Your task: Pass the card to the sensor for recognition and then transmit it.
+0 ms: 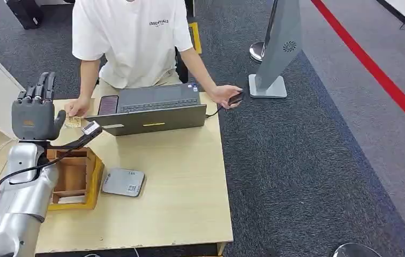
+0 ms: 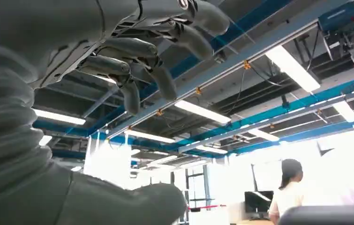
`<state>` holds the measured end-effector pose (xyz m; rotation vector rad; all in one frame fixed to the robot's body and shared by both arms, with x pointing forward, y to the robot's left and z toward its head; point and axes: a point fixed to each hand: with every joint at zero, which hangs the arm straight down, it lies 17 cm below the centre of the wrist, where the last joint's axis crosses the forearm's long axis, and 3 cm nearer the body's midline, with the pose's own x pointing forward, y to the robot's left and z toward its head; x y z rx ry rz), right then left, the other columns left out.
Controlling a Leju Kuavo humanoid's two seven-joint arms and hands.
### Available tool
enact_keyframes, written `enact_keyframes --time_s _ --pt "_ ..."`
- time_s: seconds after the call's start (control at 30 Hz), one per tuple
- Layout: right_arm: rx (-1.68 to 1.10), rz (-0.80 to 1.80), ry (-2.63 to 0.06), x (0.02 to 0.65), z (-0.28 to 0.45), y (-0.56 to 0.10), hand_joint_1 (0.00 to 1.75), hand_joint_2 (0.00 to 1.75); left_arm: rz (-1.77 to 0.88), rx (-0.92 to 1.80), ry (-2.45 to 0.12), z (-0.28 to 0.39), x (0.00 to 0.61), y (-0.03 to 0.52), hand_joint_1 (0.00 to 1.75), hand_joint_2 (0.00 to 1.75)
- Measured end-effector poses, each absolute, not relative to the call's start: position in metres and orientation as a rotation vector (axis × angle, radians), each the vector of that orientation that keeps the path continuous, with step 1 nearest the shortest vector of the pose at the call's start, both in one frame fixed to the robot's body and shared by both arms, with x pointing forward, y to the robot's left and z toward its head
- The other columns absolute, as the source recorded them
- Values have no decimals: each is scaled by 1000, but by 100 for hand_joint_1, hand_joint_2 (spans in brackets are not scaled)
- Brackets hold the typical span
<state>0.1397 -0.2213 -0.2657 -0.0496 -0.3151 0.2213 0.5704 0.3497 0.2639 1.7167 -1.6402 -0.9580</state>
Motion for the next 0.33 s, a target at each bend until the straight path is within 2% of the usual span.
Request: enact_keyframes --time_s 0.33 --pt "-43 209 -314 134 -267 -222 0 175 -961 1726 -1697 270 557 344 0 175"
